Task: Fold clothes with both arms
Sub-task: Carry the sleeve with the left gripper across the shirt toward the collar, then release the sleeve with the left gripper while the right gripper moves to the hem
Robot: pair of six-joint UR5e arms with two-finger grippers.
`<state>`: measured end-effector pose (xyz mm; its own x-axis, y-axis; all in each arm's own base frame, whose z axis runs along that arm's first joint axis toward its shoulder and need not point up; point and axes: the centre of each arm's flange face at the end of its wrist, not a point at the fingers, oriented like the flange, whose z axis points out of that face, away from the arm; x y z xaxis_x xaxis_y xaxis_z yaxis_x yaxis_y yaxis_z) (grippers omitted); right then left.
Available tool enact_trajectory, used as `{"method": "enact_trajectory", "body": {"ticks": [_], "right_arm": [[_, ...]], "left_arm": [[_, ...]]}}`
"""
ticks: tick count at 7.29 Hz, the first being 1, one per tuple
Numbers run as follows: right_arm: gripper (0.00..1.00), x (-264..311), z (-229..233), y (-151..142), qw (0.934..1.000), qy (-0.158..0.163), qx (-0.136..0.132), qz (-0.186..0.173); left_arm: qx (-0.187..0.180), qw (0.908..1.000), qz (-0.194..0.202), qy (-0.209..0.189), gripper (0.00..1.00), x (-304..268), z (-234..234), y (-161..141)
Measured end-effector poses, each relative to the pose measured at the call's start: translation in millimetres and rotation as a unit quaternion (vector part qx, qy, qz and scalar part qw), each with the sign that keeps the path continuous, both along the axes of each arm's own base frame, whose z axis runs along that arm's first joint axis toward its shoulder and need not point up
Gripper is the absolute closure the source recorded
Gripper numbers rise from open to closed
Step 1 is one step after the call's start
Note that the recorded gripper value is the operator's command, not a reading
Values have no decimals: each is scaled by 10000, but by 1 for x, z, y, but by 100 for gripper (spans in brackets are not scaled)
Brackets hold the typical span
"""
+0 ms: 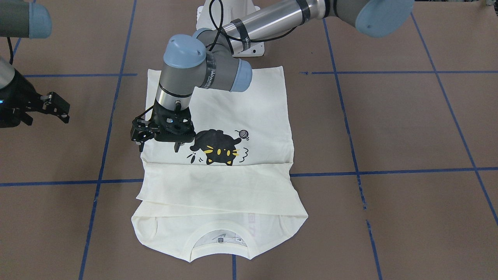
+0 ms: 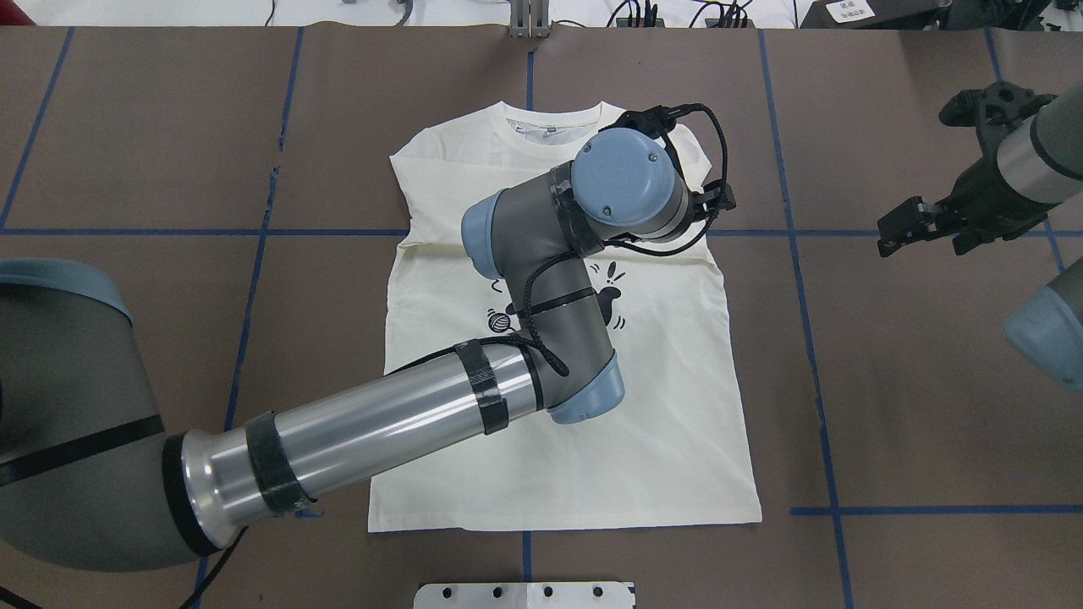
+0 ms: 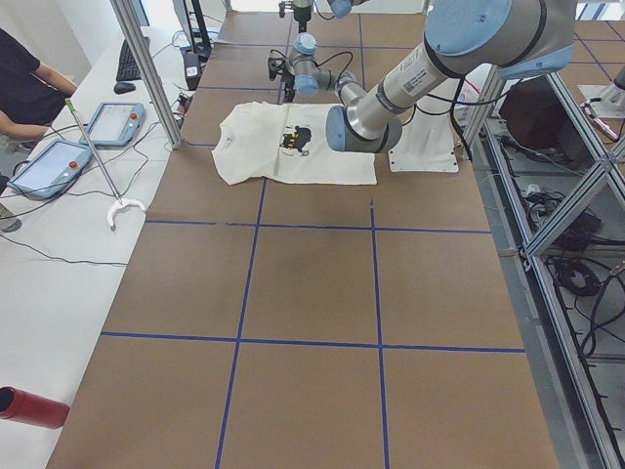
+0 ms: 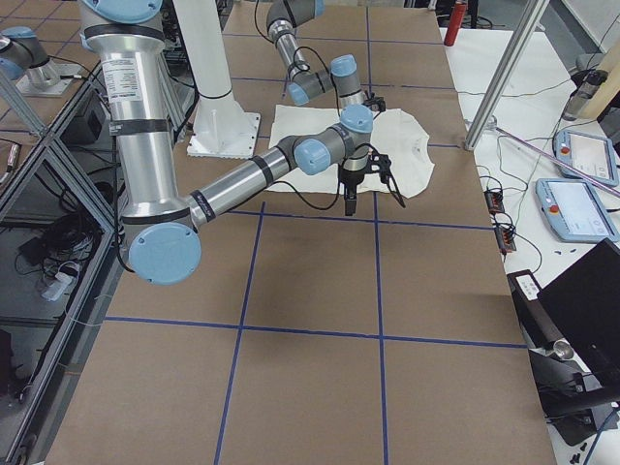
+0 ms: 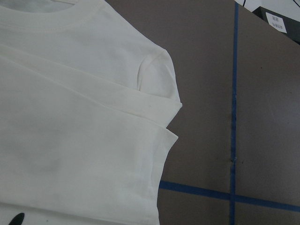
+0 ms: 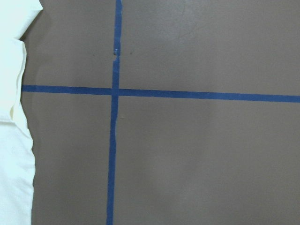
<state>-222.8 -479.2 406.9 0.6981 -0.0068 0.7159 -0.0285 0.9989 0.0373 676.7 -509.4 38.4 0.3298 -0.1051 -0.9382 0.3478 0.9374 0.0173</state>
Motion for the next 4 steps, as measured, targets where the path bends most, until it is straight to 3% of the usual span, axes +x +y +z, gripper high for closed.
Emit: {"method": "enact_trajectory", "body": {"ticks": [2, 4], "right_arm": [[0, -62, -19, 32, 9994, -176, -52, 308], [0, -137, -36, 90, 9978, -127, -244, 598]], "left_arm": [[240, 9982, 374, -414, 1, -65, 45, 14], [575, 9942, 629, -653, 1, -167, 121, 55]]}}
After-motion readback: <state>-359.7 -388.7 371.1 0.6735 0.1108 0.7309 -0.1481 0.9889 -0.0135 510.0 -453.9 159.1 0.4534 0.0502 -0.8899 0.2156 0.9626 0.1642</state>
